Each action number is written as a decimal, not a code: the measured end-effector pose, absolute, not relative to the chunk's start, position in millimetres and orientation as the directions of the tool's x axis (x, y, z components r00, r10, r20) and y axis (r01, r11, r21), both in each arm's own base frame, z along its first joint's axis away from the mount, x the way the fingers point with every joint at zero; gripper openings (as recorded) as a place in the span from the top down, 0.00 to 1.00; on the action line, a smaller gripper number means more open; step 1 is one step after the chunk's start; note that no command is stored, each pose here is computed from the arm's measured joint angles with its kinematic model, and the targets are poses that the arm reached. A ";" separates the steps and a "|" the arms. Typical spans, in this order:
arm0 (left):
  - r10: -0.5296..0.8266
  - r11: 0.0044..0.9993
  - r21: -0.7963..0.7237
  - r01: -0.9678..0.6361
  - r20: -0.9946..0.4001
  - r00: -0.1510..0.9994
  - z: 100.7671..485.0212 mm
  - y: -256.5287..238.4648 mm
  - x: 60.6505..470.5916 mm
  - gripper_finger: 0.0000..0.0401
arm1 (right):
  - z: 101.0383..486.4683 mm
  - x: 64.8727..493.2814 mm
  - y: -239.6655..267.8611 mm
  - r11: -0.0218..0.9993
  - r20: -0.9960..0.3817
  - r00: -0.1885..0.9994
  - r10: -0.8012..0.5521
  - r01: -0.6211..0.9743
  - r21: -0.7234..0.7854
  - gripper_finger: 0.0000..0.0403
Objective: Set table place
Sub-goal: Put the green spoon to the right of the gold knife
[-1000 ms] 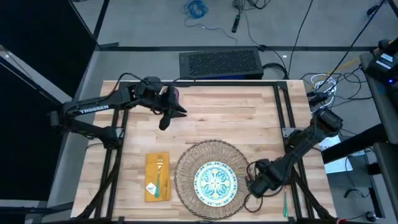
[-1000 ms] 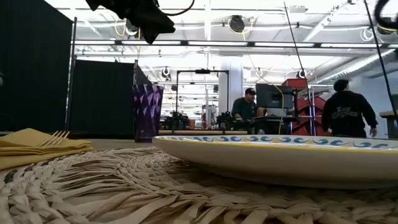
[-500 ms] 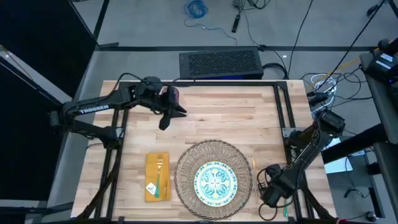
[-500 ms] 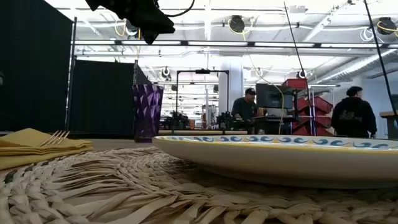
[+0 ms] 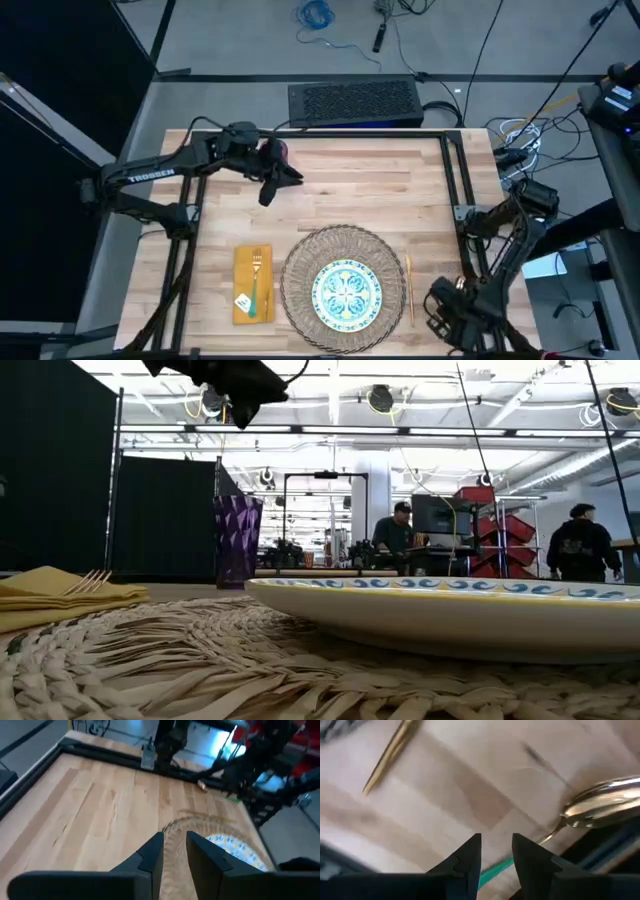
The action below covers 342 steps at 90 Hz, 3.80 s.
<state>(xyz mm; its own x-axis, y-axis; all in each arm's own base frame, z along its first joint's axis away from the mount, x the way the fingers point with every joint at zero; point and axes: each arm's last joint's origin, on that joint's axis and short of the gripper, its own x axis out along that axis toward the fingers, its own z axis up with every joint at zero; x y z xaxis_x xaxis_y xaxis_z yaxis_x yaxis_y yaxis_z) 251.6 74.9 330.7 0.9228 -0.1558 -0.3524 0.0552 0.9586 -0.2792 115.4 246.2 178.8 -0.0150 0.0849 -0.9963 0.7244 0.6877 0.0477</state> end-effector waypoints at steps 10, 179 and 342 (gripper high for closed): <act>-0.173 0.951 -0.297 0.084 -0.289 0.941 337.3 68.9 256.0 0.83 | 179.5 108.2 252.0 0.770 -0.994 -0.015 0.106 0.634 0.072 0.77; -0.056 0.961 -0.274 0.029 -0.091 0.994 357.8 -26.5 273.1 0.83 | 144.4 74.0 268.6 0.417 -0.983 -0.142 -0.120 -0.905 0.080 0.77; -0.247 0.960 -0.187 0.208 -0.216 0.945 345.6 -49.8 267.9 0.83 | 159.9 160.2 296.1 0.334 -0.994 -0.105 -0.009 0.937 -0.102 0.77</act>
